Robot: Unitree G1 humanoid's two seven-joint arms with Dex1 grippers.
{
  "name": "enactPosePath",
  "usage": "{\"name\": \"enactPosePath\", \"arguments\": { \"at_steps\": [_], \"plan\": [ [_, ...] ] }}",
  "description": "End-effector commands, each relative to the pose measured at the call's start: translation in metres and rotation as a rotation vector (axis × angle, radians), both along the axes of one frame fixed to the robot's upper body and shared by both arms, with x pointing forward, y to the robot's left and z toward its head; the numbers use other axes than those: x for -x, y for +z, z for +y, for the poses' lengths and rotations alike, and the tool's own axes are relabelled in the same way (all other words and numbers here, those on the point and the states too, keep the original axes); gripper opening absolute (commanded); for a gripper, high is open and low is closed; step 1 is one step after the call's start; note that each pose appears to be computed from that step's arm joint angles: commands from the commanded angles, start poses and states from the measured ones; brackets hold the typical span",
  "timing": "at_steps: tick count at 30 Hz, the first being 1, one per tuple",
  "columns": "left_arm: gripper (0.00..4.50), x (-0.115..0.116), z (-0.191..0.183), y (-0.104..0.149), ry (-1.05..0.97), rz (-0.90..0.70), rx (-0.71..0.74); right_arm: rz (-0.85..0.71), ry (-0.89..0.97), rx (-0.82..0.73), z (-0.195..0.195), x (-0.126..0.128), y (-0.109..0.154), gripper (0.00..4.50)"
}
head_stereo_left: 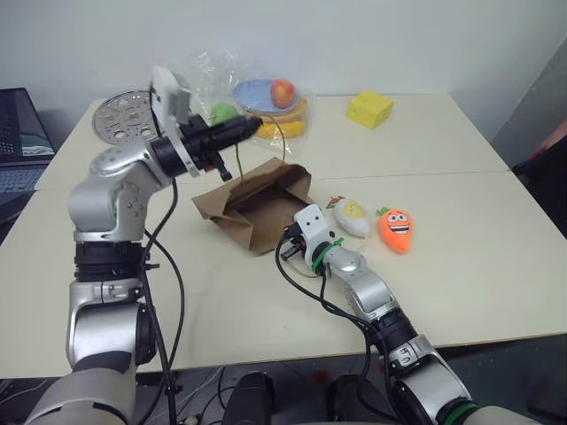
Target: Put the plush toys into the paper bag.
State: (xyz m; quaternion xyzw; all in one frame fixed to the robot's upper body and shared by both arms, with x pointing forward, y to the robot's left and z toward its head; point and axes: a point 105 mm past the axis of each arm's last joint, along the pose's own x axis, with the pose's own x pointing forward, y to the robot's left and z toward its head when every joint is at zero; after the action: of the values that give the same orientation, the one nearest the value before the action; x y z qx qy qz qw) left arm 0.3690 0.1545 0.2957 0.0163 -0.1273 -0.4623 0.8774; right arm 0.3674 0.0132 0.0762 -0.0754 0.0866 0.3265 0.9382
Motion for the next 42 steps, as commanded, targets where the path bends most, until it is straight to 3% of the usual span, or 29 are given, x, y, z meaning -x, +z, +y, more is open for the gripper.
{"name": "enactPosePath", "arguments": {
  "at_steps": [1, 3, 9, 13, 20, 28, 31, 33, 34, 36, 42],
  "plan": [
    [0.00, 0.005, 0.009, 0.022, 0.020, -0.077, 0.019, 0.067, -0.031, 0.032, -0.009, 0.003, -0.020, 0.01],
    [0.00, 0.005, 0.008, 0.020, 0.015, -0.072, 0.017, 0.070, -0.034, 0.029, -0.010, 0.003, -0.020, 0.01],
    [0.00, 0.004, 0.016, 0.054, 0.033, -0.149, 0.198, 0.099, -0.077, 0.009, -0.017, 0.001, -0.024, 0.01],
    [0.00, 0.000, 0.020, 0.055, 0.052, -0.143, 0.254, 0.105, -0.087, 0.009, -0.019, 0.002, -0.026, 0.01],
    [0.00, -0.004, 0.009, 0.008, 0.039, -0.086, 0.045, 0.091, -0.087, -0.009, -0.021, 0.003, -0.021, 0.01],
    [0.00, -0.002, -0.001, -0.012, -0.003, -0.061, -0.041, -0.057, 0.072, -0.156, -0.007, 0.019, 0.029, 0.01],
    [0.00, -0.001, -0.006, -0.014, -0.026, -0.048, -0.046, -0.121, 0.114, -0.214, -0.010, 0.026, 0.050, 0.55],
    [0.00, 0.000, -0.008, -0.015, -0.039, -0.038, -0.045, -0.171, 0.143, -0.269, -0.016, 0.035, 0.068, 1.24],
    [0.00, 0.001, -0.010, -0.015, -0.047, -0.032, -0.046, -0.217, 0.144, -0.295, -0.026, 0.040, 0.083, 1.24],
    [0.00, 0.001, -0.013, -0.017, -0.055, -0.027, -0.057, -0.293, 0.145, -0.319, -0.043, 0.049, 0.107, 1.65],
    [0.00, 0.001, -0.019, -0.022, -0.073, -0.010, -0.073, -0.360, 0.057, -0.370, -0.084, 0.060, 0.141, 3.75]
  ]
}}
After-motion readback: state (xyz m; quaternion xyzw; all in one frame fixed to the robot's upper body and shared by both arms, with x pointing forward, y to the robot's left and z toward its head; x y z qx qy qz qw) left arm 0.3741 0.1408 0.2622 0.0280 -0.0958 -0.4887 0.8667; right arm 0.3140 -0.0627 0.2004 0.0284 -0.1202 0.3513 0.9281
